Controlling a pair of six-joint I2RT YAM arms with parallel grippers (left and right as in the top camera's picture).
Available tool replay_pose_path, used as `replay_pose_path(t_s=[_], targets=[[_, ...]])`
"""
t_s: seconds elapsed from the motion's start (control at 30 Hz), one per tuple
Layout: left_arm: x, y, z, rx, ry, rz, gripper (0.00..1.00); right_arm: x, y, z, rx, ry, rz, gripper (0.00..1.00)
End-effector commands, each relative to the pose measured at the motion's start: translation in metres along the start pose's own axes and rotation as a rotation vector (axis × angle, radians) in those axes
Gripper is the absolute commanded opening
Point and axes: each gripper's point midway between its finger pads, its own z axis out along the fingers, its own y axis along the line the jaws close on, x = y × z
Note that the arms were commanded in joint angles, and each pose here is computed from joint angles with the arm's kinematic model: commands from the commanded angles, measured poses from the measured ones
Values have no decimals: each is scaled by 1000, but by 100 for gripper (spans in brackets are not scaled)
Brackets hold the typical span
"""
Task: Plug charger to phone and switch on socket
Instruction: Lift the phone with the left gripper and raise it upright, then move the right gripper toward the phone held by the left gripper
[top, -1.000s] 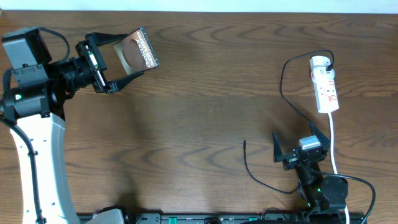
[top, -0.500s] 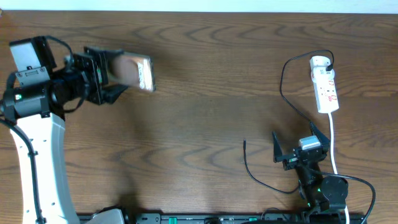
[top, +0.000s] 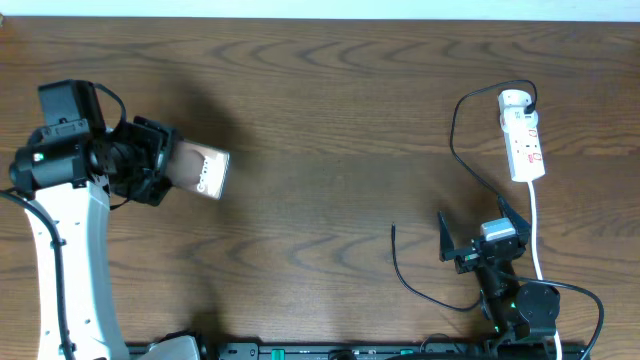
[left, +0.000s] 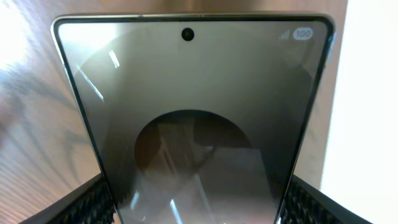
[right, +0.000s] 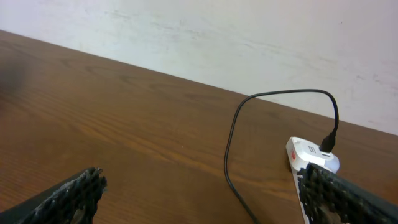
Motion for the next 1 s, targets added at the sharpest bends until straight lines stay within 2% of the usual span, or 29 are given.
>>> replay_pose_path(t_s=[0.0,0.23,0.4,0.67,0.8,0.97], targets=[[-7,15,6,-71,-61,46,7,1,1,0,-3,2,-7,99],[3,26,22,-153,-82,106,7,-1,5,0,-29,-6,4,99],[7,21,24,-144,-81,124,7,-11,7,-1,-42,-31,59,99],[2,13,24,-112,-100,132,7,-71,-16,-10,46,-63,48,99],[2,13,25,-113,-99,129,7,-104,-24,1,34,19,62,99],[2,13,27,-118,-95,128,7,-151,-29,38,-41,182,105,99]])
